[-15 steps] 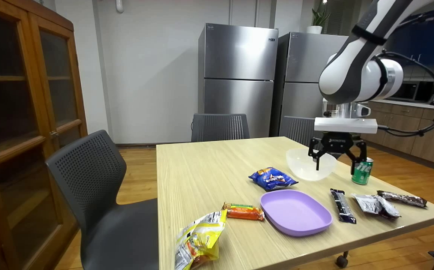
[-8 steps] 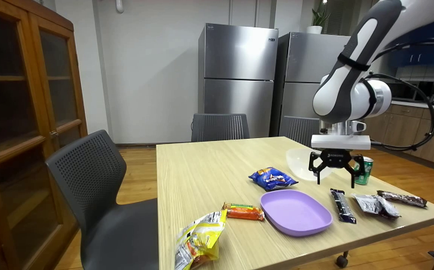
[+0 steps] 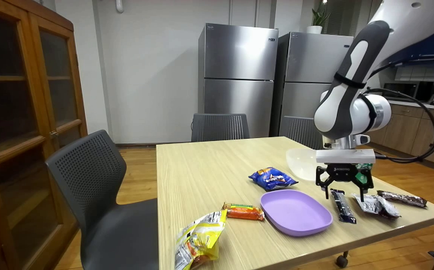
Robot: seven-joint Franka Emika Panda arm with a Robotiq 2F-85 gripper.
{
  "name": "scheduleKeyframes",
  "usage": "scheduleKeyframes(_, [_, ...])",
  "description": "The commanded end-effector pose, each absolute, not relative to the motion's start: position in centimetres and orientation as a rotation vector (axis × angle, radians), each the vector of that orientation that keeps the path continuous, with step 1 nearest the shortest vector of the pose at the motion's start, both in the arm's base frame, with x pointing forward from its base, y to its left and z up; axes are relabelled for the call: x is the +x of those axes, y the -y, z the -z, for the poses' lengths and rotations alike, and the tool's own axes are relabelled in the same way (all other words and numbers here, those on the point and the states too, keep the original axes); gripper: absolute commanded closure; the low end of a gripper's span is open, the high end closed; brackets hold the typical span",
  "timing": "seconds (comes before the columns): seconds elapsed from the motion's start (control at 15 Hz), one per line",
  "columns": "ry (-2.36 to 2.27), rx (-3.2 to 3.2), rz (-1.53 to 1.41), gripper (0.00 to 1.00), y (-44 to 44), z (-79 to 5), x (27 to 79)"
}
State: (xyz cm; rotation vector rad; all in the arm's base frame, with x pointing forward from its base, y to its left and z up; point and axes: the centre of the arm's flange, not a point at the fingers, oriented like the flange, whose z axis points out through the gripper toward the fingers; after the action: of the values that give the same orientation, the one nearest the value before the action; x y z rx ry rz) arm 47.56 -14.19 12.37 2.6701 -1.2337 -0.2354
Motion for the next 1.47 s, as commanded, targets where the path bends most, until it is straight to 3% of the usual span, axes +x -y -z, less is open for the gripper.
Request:
scheduleKeyframes(0.0, [1.255,2.629,0.232,0.00,14.3,-10.9,48.1])
scheduleKeyframes(0.73, [1.233,2.596,0.257,0.00,14.0,-8.9,48.2])
scheduleKeyframes(0.8, [1.232,2.597,0.256,0.25,14.0,-9.0,48.3])
scheduleKeyframes(0.93, [1.228,2.601,0.250,0.34,13.9,-9.1,48.4])
scheduleKeyframes(1.4, [1.223,2.603,0.240,0.90,13.9,-9.0,48.9])
